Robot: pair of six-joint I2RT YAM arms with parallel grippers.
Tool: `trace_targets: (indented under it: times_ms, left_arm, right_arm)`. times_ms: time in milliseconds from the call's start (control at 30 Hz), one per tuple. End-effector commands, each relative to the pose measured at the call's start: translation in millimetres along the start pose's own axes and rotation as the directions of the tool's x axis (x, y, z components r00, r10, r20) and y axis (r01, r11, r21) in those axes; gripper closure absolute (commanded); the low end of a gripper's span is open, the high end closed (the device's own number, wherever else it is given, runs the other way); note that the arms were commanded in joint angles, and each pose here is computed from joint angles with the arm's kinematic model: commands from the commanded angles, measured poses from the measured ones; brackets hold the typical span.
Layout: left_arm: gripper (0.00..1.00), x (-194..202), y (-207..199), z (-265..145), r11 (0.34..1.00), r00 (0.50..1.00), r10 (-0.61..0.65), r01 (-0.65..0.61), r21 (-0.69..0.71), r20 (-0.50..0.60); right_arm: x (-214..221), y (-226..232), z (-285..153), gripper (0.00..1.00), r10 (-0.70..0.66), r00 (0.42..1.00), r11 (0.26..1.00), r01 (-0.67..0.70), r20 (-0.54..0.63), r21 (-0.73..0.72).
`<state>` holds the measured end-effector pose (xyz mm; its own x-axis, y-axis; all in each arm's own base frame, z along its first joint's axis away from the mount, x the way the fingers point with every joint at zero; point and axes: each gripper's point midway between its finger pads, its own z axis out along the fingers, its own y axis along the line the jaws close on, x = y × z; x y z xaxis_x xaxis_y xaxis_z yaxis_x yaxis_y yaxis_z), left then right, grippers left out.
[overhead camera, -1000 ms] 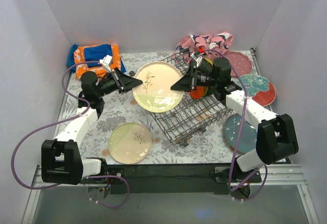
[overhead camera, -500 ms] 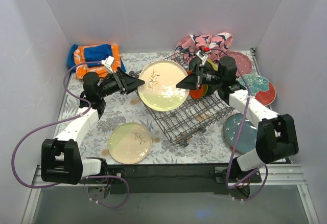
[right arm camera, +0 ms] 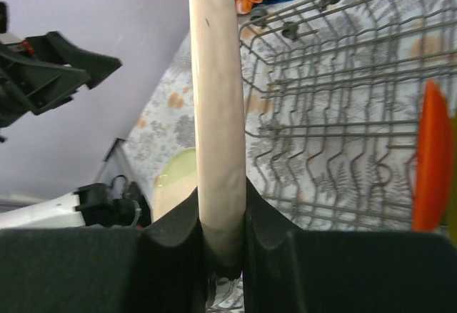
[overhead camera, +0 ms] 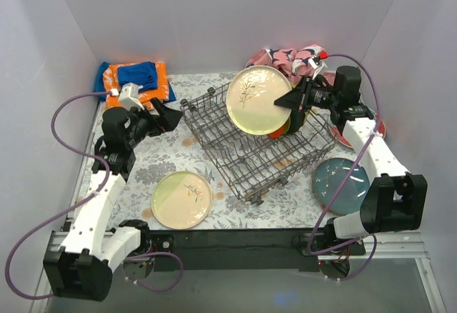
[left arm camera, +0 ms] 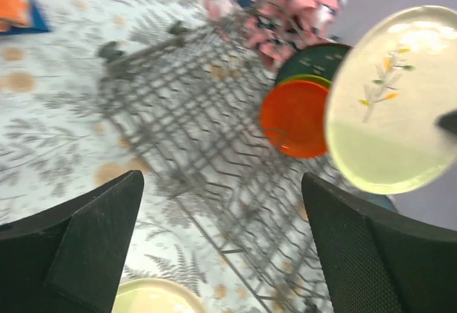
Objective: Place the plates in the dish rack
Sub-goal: Insert the plate into the dish rack
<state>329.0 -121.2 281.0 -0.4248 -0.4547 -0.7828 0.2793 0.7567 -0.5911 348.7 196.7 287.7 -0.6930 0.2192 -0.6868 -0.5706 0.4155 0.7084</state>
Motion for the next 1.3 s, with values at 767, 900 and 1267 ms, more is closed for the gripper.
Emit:
trace_targets:
  times_ms: [767,900,1267]
  left_arm:
    - [0.04,37.6,100.1,-36.0,0.897,0.992,0.128,-0.118,-0.427,-0.004]
    - [0.04,37.7,100.8,-35.9,0.895,0.992,0.128,-0.117,-0.43,-0.004]
    - [0.04,37.8,100.0,-35.0,0.898,0.992,0.127,-0.118,-0.425,-0.007]
  right_arm:
    - [-43.2,-18.2,17.0,0.99,-0.575,0.783,0.635,0.61,-0.237,0.473]
    - [-46.3,-25.5,22.9,0.99,-0.584,0.767,0.601,0.628,-0.265,0.494]
    - [-40.3,-42.3,35.7,0.99,-0.582,0.745,0.549,0.656,-0.326,0.518]
